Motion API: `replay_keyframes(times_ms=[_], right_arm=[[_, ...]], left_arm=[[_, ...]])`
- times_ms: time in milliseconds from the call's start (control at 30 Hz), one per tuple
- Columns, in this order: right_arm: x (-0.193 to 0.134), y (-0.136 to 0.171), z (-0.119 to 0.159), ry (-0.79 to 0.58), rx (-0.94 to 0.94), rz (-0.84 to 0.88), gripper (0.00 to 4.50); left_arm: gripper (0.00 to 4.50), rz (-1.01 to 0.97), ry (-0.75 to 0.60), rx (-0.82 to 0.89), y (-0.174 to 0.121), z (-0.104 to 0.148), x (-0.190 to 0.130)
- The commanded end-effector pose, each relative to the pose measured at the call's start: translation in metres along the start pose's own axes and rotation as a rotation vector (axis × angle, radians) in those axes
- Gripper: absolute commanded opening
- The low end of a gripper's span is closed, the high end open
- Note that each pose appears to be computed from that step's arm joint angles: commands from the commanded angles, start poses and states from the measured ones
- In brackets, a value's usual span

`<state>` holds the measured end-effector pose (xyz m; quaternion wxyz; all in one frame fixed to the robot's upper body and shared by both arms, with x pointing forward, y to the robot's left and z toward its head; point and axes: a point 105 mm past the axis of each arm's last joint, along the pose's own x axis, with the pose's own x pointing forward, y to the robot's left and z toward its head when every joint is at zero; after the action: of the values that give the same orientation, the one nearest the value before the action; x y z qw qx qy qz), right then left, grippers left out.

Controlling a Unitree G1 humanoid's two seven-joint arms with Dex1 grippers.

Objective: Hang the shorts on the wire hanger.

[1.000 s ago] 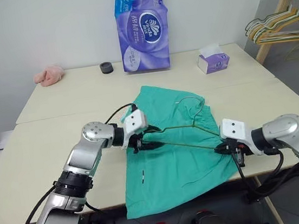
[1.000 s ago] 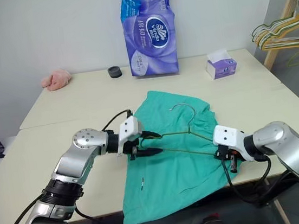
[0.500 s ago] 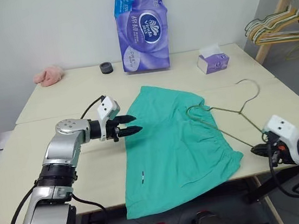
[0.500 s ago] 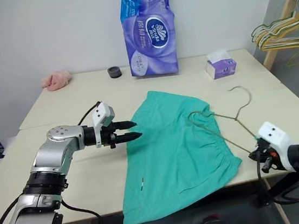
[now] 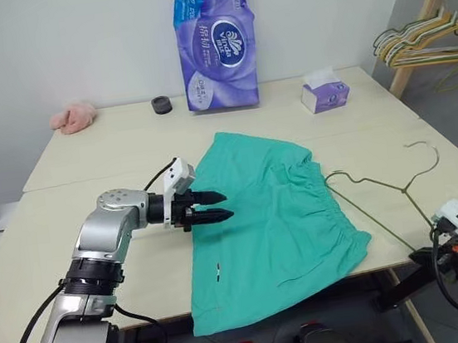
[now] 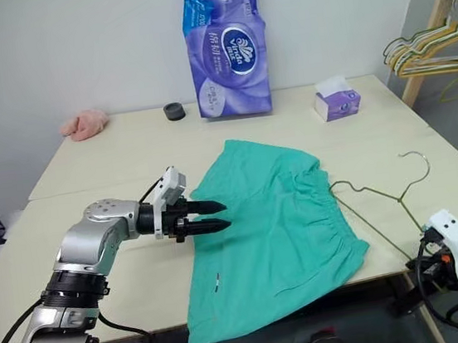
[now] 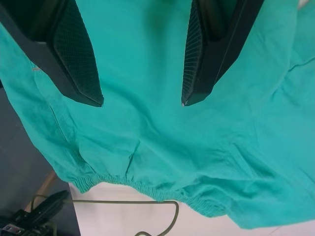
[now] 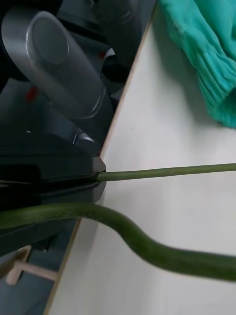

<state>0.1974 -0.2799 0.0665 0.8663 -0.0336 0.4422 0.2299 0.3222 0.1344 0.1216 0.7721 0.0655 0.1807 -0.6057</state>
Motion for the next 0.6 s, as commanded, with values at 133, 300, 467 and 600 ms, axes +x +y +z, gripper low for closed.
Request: replay_keyframes(times_ms=[133,300,467,600], right_arm=[[-0.013,0.007,0.001,-0.031,0.003,-0.008,0.00],[-0.016,0.011,0.002,-0.041,0.002,-0.003,0.00],[-0.021,0.020,0.006,-0.047,-0.030,0.016,0.00],[-0.017,0.038,0.012,-0.037,-0.103,0.069,0.00]], left_arm=[[2.67,-0.004,-0.005,0.053,-0.003,0.008,0.000],[2.67,0.004,-0.002,0.059,0.000,0.007,0.001],[2.67,0.017,0.001,0.067,0.003,0.006,0.000],[2.67,0.027,0.002,0.070,0.006,0.005,0.001]])
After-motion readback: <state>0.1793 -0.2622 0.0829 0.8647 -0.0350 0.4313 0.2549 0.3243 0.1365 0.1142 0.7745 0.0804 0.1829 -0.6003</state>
